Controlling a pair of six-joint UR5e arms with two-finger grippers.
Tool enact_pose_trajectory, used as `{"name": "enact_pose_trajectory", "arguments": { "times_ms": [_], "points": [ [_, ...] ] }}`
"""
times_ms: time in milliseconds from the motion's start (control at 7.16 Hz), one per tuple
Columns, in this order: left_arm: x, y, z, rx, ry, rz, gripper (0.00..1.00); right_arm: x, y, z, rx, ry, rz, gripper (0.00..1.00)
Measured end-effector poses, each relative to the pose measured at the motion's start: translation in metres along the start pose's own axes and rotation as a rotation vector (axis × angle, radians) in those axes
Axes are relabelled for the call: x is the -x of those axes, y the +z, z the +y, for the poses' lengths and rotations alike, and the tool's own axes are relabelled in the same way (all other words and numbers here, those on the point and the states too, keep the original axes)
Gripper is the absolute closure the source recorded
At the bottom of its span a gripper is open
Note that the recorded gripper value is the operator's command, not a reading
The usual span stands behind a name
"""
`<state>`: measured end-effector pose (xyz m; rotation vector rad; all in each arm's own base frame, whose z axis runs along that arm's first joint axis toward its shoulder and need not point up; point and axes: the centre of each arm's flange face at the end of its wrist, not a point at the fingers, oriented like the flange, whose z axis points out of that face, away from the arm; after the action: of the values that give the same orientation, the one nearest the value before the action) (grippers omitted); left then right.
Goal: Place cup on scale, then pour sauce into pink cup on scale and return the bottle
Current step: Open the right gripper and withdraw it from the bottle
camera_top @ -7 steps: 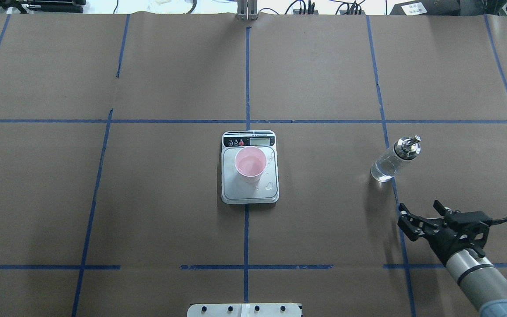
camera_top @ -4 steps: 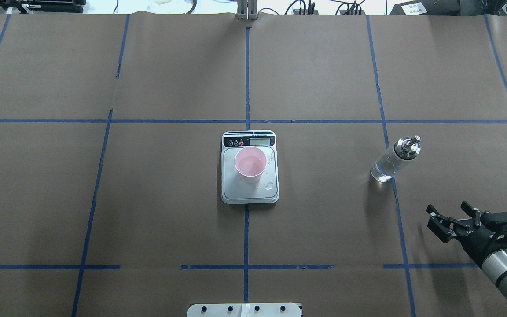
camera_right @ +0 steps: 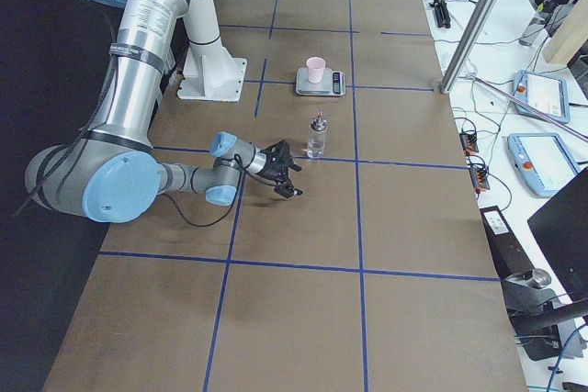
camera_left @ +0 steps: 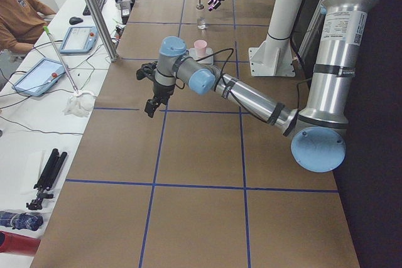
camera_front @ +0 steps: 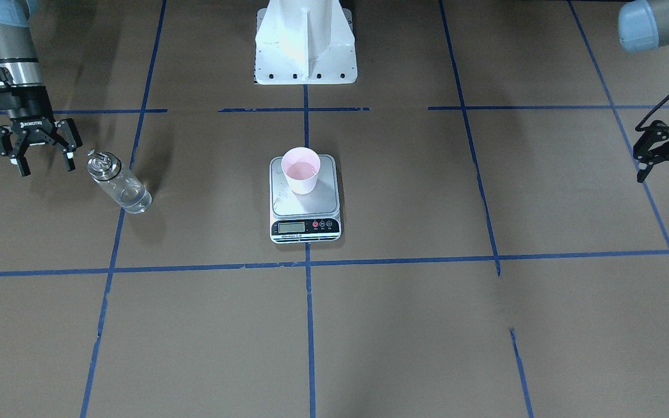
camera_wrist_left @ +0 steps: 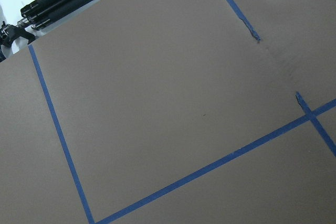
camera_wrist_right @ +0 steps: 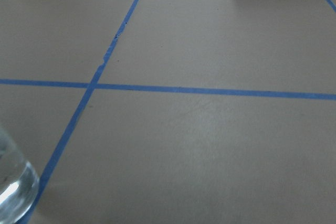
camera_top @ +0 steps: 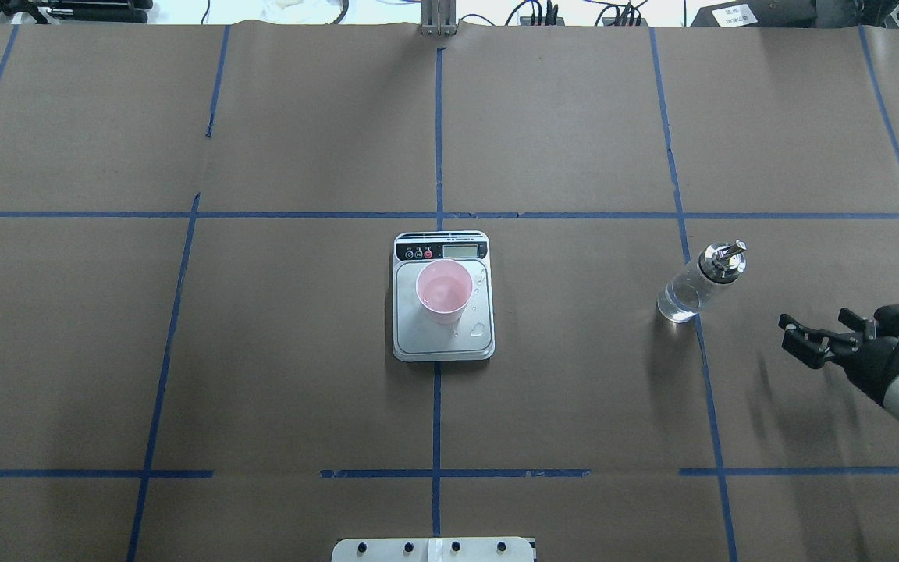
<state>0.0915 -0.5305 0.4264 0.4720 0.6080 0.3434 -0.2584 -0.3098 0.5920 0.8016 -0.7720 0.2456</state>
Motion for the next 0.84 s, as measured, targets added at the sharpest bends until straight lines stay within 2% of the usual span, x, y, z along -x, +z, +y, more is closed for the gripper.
{"name": "enact_pose_trajectory", "arguments": {
  "times_ms": [140,419,559,698,838],
  "points": [
    [0.0,0.0,0.001,0.002,-0.001,0.0,0.0,-0.005,0.02,-0.041,0.032,-0.002,0.002,0.0],
    [0.005,0.007,0.006,0.018,-0.008,0.0,0.0,0.006,0.078,-0.149,0.143,-0.055,0.031,0.0],
    [0.009,0.016,0.01,0.035,-0.015,0.006,0.0,0.011,0.097,-0.21,0.22,-0.117,0.062,0.0],
    [0.016,0.029,0.017,0.064,-0.027,0.028,0.0,0.004,0.102,-0.263,0.312,-0.187,0.092,0.0],
    [0.033,0.039,0.024,0.088,-0.059,0.045,0.0,-0.018,0.097,-0.299,0.413,-0.252,0.098,0.0]
  ]
}}
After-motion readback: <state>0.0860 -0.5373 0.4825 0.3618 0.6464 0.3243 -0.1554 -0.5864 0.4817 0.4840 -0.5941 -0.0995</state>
